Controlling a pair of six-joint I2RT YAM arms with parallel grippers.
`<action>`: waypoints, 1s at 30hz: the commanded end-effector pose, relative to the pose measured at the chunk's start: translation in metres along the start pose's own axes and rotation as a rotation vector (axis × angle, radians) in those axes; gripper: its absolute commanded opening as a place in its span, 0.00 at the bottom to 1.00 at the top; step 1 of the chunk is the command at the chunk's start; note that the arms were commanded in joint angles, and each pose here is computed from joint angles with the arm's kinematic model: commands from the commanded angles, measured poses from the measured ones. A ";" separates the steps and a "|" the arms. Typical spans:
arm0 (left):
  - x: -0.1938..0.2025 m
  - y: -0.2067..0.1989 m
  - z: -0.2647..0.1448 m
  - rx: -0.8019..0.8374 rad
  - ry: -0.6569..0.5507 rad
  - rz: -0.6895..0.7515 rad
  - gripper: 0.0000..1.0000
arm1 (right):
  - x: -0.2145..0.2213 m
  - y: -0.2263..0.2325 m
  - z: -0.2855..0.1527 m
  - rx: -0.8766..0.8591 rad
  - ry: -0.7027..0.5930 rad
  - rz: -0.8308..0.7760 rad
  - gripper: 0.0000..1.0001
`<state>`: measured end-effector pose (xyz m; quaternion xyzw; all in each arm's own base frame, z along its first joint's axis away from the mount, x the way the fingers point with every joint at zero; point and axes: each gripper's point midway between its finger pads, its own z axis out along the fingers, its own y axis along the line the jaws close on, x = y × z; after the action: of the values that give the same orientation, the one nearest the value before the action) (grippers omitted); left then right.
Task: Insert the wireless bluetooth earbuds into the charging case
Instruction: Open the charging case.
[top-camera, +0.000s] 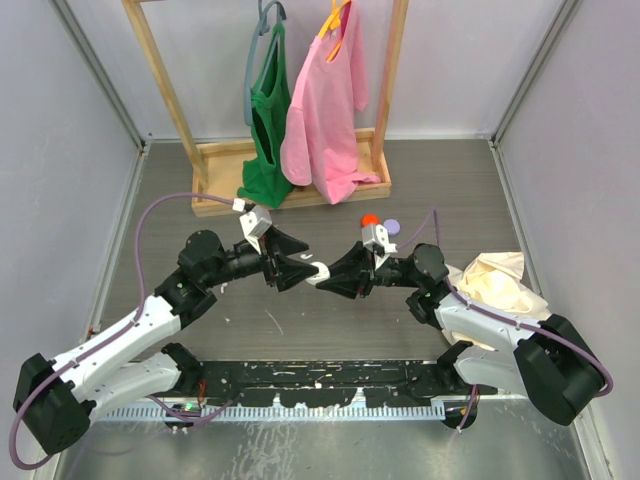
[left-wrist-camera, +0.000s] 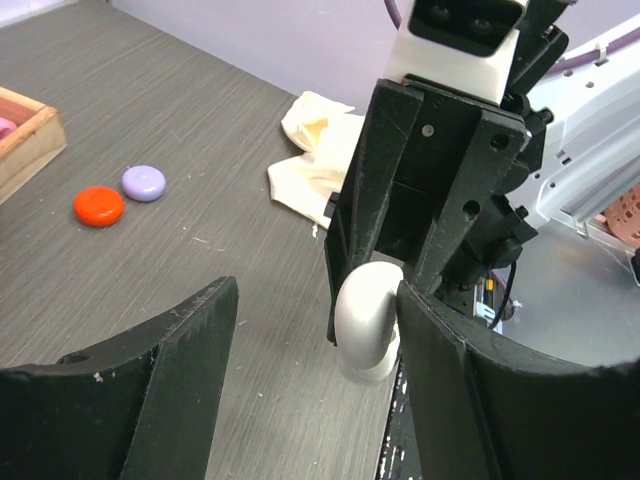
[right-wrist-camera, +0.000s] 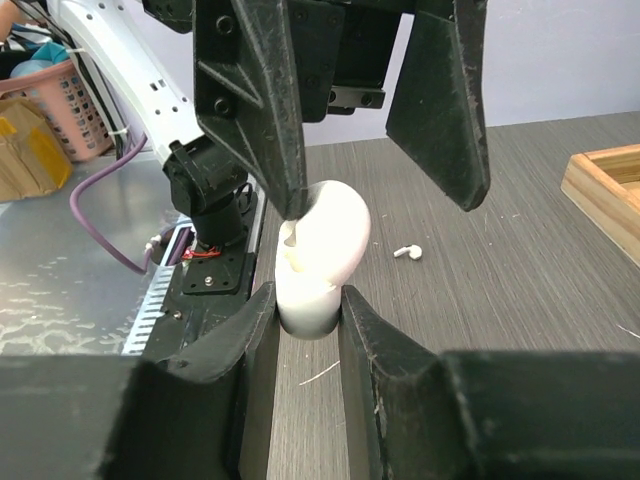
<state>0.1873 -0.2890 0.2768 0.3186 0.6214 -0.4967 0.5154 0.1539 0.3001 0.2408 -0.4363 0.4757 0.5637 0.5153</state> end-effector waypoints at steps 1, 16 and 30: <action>-0.017 0.018 0.003 -0.099 -0.043 0.008 0.66 | -0.016 0.017 0.003 -0.088 -0.036 -0.095 0.01; -0.015 0.028 0.002 -0.155 -0.024 -0.019 0.71 | -0.003 0.002 0.003 -0.022 -0.006 -0.087 0.01; 0.016 0.080 -0.045 -0.587 0.125 -0.141 0.81 | 0.030 -0.035 -0.014 0.196 0.012 -0.197 0.01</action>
<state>0.2267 -0.2554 0.2340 0.2096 0.7513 -0.3798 0.4973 0.1722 0.2938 0.1971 -0.4389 0.5113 0.4946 0.5489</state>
